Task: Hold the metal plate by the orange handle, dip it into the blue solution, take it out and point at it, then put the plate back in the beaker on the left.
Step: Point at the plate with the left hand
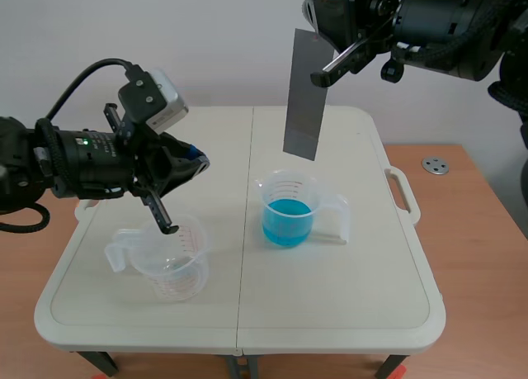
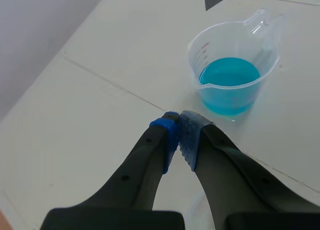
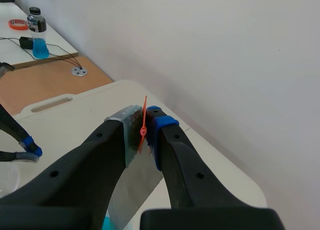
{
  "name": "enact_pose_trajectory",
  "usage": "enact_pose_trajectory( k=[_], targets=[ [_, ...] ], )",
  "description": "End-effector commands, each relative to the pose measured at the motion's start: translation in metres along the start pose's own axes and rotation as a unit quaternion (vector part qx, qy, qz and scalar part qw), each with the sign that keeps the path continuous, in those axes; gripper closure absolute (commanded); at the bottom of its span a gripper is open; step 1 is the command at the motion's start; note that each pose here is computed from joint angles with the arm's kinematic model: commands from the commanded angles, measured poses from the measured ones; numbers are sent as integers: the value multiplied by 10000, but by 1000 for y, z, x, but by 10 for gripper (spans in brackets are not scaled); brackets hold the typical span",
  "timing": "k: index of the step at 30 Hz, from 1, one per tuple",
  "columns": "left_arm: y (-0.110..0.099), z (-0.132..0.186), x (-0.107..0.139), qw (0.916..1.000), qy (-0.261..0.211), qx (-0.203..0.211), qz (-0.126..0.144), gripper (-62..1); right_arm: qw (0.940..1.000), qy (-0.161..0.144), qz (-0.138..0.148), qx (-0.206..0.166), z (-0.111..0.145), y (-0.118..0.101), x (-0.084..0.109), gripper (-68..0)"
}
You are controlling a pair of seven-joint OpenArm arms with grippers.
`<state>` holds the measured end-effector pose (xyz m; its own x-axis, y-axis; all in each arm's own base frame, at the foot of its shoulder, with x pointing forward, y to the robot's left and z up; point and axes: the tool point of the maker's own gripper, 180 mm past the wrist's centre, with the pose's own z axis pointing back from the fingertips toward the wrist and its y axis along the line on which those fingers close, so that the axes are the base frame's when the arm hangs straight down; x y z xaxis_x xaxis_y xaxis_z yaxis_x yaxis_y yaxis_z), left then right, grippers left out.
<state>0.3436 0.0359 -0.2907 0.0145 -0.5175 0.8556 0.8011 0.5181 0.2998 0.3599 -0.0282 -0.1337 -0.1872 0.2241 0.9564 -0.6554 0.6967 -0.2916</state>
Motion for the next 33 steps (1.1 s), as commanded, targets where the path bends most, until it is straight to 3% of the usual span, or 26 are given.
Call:
enact_pose_trajectory(
  k=[1,10,19,33],
  targets=[
    [0,-5,17,9997,-233,-39,-89,-17,9997,-219,97,0,1,-3,15,-13],
    [-14,-26,51,9976,-574,-273,-267,-17,9997,-224,95,0,0,-3,15,-13],
    [-34,-39,60,9961,-612,-465,-442,-17,9997,-226,95,2,0,-3,15,-13],
    [-22,-42,61,9973,-579,-24,-447,-17,9997,-227,93,3,0,-3,15,-13]
  ],
)
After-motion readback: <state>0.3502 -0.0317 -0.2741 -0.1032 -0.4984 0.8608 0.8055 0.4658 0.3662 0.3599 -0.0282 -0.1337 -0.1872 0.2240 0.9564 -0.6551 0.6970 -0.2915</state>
